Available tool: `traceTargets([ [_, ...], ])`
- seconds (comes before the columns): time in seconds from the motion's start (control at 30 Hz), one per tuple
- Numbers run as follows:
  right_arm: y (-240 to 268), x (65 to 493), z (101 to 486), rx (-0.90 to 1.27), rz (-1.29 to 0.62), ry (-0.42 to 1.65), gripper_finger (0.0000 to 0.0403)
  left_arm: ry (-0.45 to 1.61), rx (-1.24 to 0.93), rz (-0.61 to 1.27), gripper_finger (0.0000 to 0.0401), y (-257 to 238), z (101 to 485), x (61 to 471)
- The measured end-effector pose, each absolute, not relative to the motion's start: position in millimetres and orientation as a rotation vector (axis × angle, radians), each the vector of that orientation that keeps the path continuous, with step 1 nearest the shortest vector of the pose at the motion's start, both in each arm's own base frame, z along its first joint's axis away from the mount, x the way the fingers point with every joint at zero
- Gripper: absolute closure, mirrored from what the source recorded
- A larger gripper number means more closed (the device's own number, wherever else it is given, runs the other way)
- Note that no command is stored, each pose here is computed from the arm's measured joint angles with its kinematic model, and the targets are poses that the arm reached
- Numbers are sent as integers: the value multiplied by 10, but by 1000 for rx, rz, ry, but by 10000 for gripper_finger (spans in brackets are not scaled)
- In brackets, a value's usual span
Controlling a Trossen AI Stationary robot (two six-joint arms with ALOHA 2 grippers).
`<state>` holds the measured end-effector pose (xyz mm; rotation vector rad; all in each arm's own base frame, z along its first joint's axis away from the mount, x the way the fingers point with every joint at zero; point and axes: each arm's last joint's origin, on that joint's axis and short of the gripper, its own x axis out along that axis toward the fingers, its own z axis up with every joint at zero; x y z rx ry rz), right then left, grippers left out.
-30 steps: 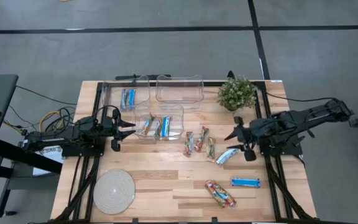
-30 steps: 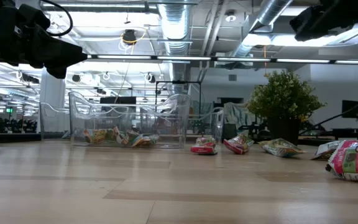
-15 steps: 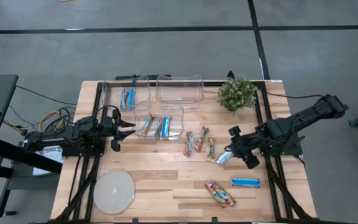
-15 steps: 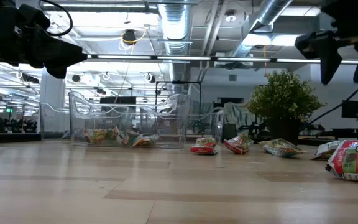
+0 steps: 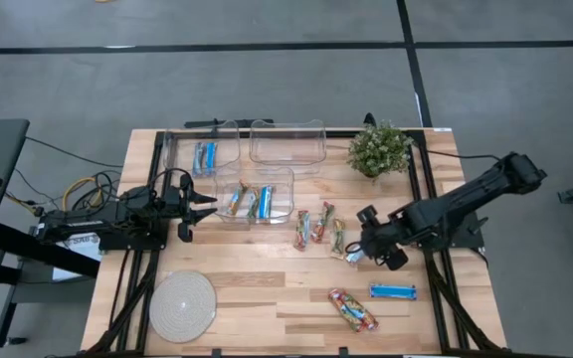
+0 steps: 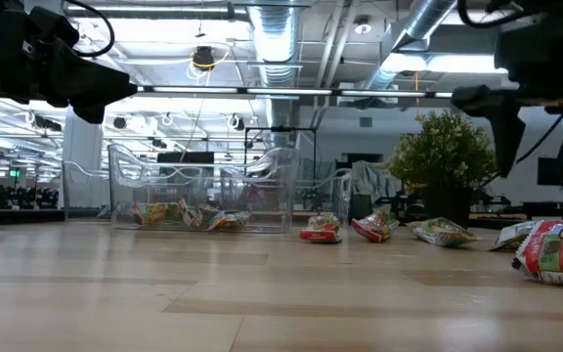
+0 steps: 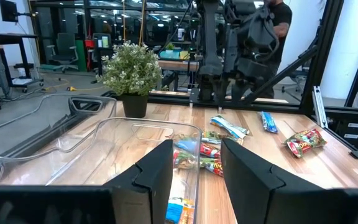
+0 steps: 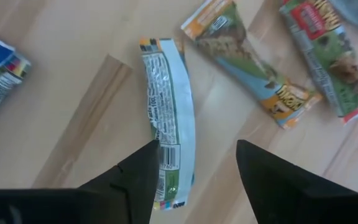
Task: Pick and place Granola Bars by type
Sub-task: Put the orange granola bar into the bottom transparent bin
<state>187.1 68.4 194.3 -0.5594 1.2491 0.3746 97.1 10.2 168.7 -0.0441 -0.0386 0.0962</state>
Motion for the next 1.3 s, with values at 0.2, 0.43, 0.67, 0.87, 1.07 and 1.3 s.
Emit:
traceTargets([
  [0.2, 714, 1949, 1795, -569, 379, 1305, 188, -39, -44, 96, 273, 102, 1687, 971],
  [0.43, 701, 1988, 1594, -562, 374, 1332, 192, -39, -45, 96, 273, 102, 1687, 971],
  [0.67, 667, 2035, 1477, -554, 362, 1393, 192, -39, -44, 96, 273, 102, 1687, 971],
  [0.87, 655, 2096, 1370, -527, 371, 1419, 193, -39, -45, 96, 273, 102, 1687, 971],
  [1.07, 666, 2110, 1350, -513, 390, 1420, 214, -39, -45, 96, 273, 102, 1687, 971],
  [1.3, 672, 2103, 1350, -503, 401, 1421, 291, -39, -44, 96, 273, 102, 1687, 971],
])
